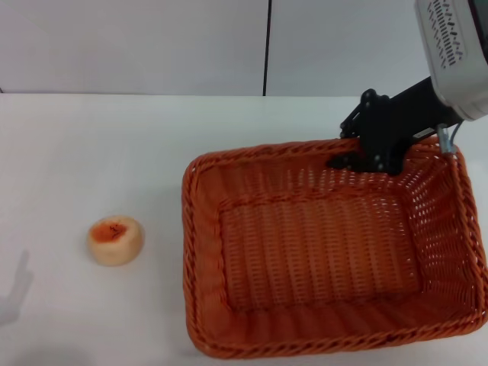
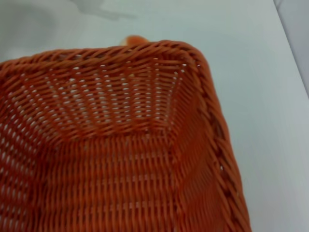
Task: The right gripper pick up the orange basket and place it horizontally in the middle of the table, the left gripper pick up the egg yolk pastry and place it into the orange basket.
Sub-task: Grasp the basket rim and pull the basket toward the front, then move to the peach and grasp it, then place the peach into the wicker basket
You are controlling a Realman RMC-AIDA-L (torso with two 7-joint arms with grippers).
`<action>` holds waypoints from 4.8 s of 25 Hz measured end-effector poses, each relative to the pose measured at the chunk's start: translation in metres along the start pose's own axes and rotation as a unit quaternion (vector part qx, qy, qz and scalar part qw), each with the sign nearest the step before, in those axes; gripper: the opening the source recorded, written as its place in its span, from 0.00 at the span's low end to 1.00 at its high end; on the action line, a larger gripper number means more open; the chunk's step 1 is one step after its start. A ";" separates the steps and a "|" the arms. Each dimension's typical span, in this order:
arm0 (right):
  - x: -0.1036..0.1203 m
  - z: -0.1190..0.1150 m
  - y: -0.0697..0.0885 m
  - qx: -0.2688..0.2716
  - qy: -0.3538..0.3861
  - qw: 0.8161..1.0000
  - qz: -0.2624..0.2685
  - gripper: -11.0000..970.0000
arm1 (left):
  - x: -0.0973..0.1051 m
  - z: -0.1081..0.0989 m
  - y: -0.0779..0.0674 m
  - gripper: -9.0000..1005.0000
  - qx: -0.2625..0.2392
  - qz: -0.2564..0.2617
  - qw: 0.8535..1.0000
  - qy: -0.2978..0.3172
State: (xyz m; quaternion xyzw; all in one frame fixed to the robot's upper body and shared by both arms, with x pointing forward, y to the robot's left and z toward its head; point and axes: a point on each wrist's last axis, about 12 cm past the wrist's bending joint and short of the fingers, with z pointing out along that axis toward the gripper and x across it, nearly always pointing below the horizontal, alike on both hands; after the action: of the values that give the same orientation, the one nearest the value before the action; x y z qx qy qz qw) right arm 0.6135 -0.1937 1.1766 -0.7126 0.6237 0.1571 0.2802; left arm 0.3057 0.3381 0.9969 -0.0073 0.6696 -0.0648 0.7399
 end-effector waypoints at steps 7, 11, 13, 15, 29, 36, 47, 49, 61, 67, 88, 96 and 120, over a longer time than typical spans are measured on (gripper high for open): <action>-0.003 0.008 0.002 0.006 -0.015 1.000 -0.009 0.27 | 0.000 0.000 0.000 0.80 0.002 -0.001 1.000 0.001; -0.002 0.011 0.002 0.012 -0.012 1.000 -0.005 0.29 | 0.000 -0.001 0.000 0.80 0.003 0.000 1.000 0.000; 0.000 0.012 0.003 0.014 -0.012 1.000 0.000 0.29 | 0.000 -0.001 0.000 0.80 0.003 -0.001 1.000 0.000; 0.001 0.013 0.004 0.015 -0.012 1.000 0.007 0.30 | 0.000 -0.001 0.000 0.80 0.004 -0.001 1.000 0.000; 0.014 -0.037 0.020 0.143 -0.193 0.967 0.086 0.60 | -0.004 0.004 0.004 0.80 0.042 -0.018 0.999 0.000; 0.054 -0.076 0.063 0.277 -0.396 0.863 0.150 0.60 | -0.012 0.022 0.019 0.80 0.151 -0.022 0.988 0.037; 0.135 -0.058 0.143 0.462 -0.515 0.687 0.221 0.60 | 0.000 0.089 0.013 0.80 0.273 -0.002 0.953 0.132; 0.141 -0.056 0.150 0.474 -0.516 0.677 0.226 0.60 | 0.005 0.095 0.011 0.80 0.281 0.004 0.948 0.152; 0.152 -0.060 0.167 0.504 -0.535 0.636 0.237 0.60 | 0.018 0.093 0.008 0.75 0.276 0.023 0.941 0.193; 0.153 -0.058 0.167 0.504 -0.536 0.633 0.242 0.60 | 0.024 0.094 -0.001 0.70 0.286 0.026 0.938 0.193; 0.159 -0.061 0.180 0.523 -0.544 0.608 0.248 0.60 | -0.003 0.090 0.005 0.30 0.263 -0.007 0.961 0.081; 0.154 -0.059 0.178 0.511 -0.557 0.609 0.242 0.60 | -0.030 0.109 -0.015 0.20 0.366 -0.048 0.929 -0.008; 0.150 -0.053 0.176 0.496 -0.575 0.603 0.245 0.60 | -0.002 0.156 -0.112 0.18 0.499 -0.076 0.861 0.057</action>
State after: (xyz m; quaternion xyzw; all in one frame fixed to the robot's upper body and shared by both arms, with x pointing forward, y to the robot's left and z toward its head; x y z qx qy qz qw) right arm 0.4610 -0.3563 1.0969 -0.0478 0.4673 0.2633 0.8426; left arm 0.4501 0.2154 1.0254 0.3155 0.5861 -0.4465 0.5979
